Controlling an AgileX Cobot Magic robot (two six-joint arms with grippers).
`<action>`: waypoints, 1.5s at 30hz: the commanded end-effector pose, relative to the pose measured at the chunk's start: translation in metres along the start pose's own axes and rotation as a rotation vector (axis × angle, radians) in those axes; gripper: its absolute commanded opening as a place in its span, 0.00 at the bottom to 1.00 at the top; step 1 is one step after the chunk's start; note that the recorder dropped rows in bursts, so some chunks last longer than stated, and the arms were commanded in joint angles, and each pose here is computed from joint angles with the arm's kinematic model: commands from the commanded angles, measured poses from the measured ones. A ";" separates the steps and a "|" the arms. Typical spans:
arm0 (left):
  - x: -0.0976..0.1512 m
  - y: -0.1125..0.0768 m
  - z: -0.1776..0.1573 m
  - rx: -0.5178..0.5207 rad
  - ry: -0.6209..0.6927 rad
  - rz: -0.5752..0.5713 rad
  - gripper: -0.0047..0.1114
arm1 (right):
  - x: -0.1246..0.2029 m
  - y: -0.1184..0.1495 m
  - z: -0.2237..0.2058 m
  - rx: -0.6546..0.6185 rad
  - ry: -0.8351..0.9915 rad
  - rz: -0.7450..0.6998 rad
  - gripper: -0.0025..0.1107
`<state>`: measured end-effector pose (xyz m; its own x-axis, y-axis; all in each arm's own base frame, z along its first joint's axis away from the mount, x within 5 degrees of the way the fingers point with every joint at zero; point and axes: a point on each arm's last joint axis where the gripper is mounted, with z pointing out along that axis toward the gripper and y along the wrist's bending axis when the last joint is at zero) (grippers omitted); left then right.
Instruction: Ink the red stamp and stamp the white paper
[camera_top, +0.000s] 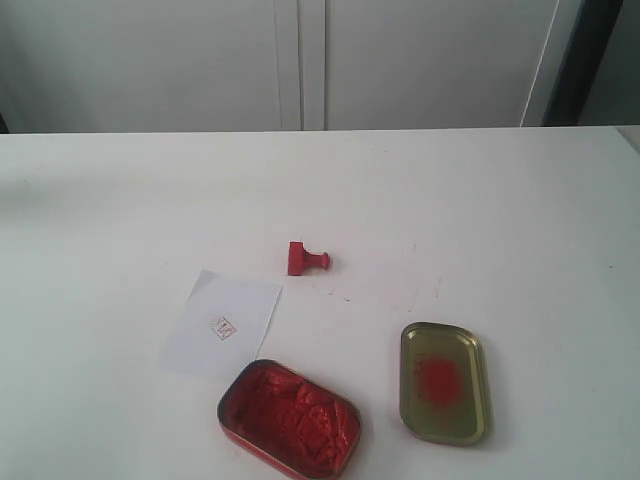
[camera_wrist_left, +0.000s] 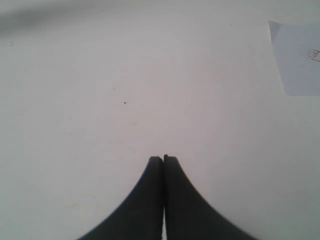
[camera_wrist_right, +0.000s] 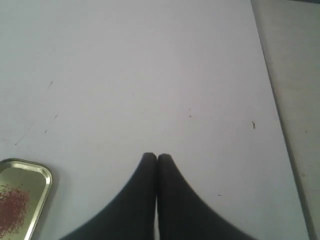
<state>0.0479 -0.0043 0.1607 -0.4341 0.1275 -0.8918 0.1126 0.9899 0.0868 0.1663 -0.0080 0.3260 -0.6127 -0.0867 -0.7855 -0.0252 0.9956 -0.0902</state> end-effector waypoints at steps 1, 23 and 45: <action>0.004 0.000 0.001 0.002 0.022 0.001 0.04 | 0.011 0.001 -0.013 0.016 -0.092 -0.011 0.02; 0.004 0.000 0.001 0.002 0.022 0.001 0.04 | 0.026 0.003 -0.016 0.022 -0.143 -0.011 0.02; 0.004 0.000 0.001 0.002 0.022 0.001 0.04 | 0.026 0.006 -0.024 0.009 -0.181 -0.023 0.02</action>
<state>0.0479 -0.0043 0.1607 -0.4341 0.1275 -0.8918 0.1126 0.9899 0.0868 0.1351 -0.0041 0.3179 -0.4778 -0.1086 -0.8717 -0.0286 0.9937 -0.1081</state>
